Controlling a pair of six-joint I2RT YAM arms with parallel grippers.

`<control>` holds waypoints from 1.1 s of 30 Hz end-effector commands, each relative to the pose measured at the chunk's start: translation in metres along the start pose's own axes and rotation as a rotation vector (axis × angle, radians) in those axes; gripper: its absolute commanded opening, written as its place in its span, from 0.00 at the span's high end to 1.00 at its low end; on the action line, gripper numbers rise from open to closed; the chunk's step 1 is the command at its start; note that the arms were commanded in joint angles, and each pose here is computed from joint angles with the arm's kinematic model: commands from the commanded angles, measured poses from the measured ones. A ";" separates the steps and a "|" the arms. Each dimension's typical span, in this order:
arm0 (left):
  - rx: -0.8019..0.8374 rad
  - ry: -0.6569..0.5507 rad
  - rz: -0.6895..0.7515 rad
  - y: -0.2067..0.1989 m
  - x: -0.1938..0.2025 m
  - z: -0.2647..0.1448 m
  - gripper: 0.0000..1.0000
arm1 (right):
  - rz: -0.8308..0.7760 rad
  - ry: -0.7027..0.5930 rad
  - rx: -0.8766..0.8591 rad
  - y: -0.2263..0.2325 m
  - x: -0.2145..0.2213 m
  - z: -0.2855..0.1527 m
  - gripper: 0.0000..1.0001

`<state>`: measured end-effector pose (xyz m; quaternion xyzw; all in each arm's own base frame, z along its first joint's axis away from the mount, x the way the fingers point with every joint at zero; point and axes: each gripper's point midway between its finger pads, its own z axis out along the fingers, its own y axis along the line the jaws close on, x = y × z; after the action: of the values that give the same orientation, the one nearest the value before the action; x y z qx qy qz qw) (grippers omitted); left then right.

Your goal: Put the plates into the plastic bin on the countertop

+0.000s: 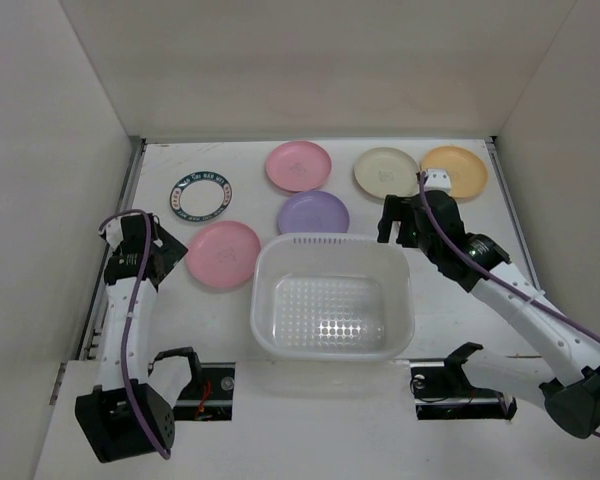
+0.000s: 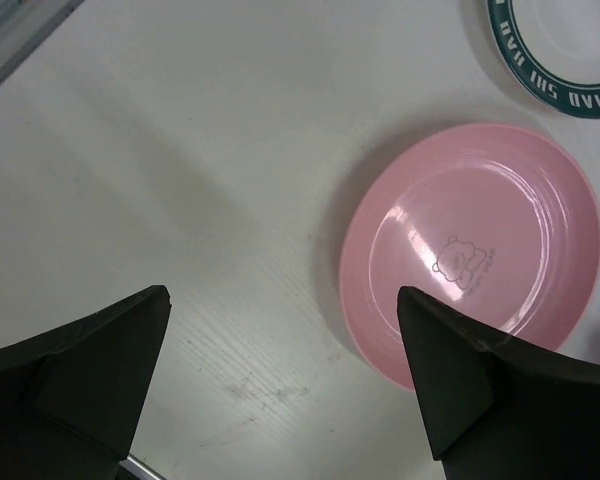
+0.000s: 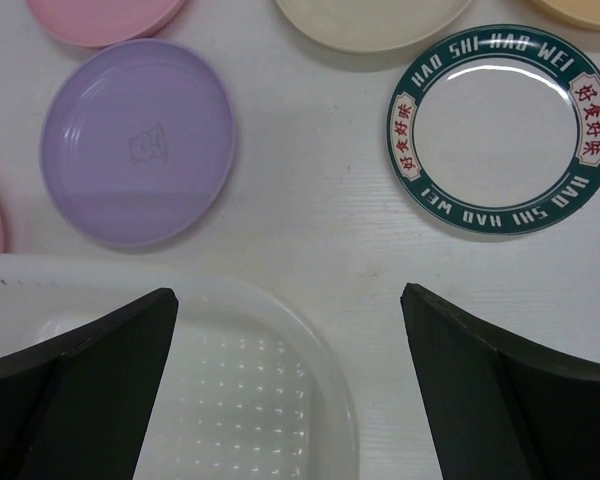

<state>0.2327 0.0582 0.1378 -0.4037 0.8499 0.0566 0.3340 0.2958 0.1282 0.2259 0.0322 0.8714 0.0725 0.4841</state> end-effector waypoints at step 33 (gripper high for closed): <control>-0.050 0.351 0.113 -0.041 0.068 0.096 0.64 | 0.015 -0.069 -0.167 0.029 0.000 -0.026 0.00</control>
<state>0.2648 0.0227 0.0222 -0.3750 0.9146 0.0293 0.1482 0.2707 0.1511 0.2306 -0.0048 0.8597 0.1286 0.4943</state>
